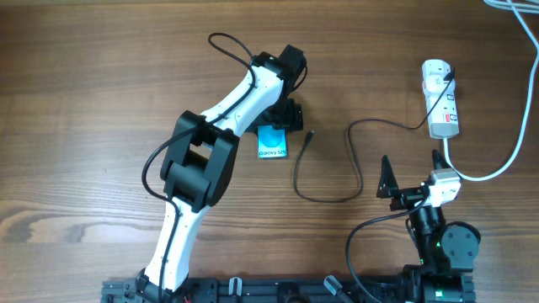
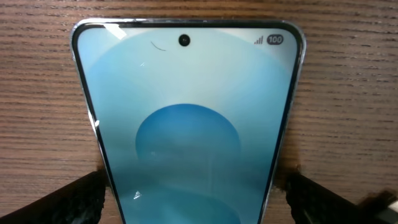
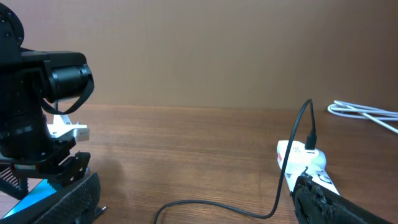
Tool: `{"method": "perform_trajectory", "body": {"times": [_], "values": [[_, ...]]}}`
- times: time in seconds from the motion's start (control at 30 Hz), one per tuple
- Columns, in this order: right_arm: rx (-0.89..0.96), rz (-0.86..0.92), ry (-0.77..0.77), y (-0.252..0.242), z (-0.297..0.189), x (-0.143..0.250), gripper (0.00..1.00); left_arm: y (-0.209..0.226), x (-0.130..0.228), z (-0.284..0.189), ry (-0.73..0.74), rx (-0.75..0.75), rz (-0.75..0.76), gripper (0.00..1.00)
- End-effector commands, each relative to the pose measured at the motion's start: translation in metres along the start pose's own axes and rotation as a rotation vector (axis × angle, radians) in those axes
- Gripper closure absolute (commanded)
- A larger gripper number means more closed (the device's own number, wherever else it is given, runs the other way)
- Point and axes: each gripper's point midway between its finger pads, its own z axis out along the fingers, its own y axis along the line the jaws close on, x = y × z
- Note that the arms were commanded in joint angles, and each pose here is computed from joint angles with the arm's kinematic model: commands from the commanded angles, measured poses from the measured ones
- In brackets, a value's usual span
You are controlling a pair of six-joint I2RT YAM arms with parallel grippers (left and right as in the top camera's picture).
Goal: Plug charger to phone and switch on socket
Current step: 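Lower the left gripper and grasp the phone's bottom edge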
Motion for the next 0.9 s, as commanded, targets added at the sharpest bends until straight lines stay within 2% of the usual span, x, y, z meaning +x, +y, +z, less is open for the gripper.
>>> {"method": "perform_trajectory", "body": {"times": [0.0, 0.13, 0.2, 0.57, 0.67, 0.87], "values": [[0.001, -0.014, -0.01, 0.0002, -0.0003, -0.0016, 0.0, 0.0138, 0.007, 0.0277, 0.038, -0.091, -0.011, 0.1], [0.001, -0.014, -0.01, 0.0002, -0.0003, -0.0016, 0.0, 0.0139, 0.0071, 0.0278, 0.039, -0.091, -0.011, 0.09], [0.001, -0.014, -0.01, 0.0002, -0.0003, -0.0016, 0.0, 0.014, 0.0072, 0.0278, 0.039, -0.092, -0.01, 0.0], [0.001, -0.014, -0.01, 0.0002, -0.0003, -0.0016, 0.0, 0.0183, 0.0056, 0.0278, 0.049, -0.082, -0.023, 0.0], [0.001, -0.014, -0.01, 0.0002, -0.0003, -0.0016, 0.0, 0.0095, 0.0093, 0.0279, 0.08, -0.022, 0.022, 0.0], [0.001, -0.014, -0.01, 0.0002, -0.0003, -0.0016, 0.0, 0.01, 0.0083, 0.0281, 0.078, -0.019, 0.021, 0.0]]}}
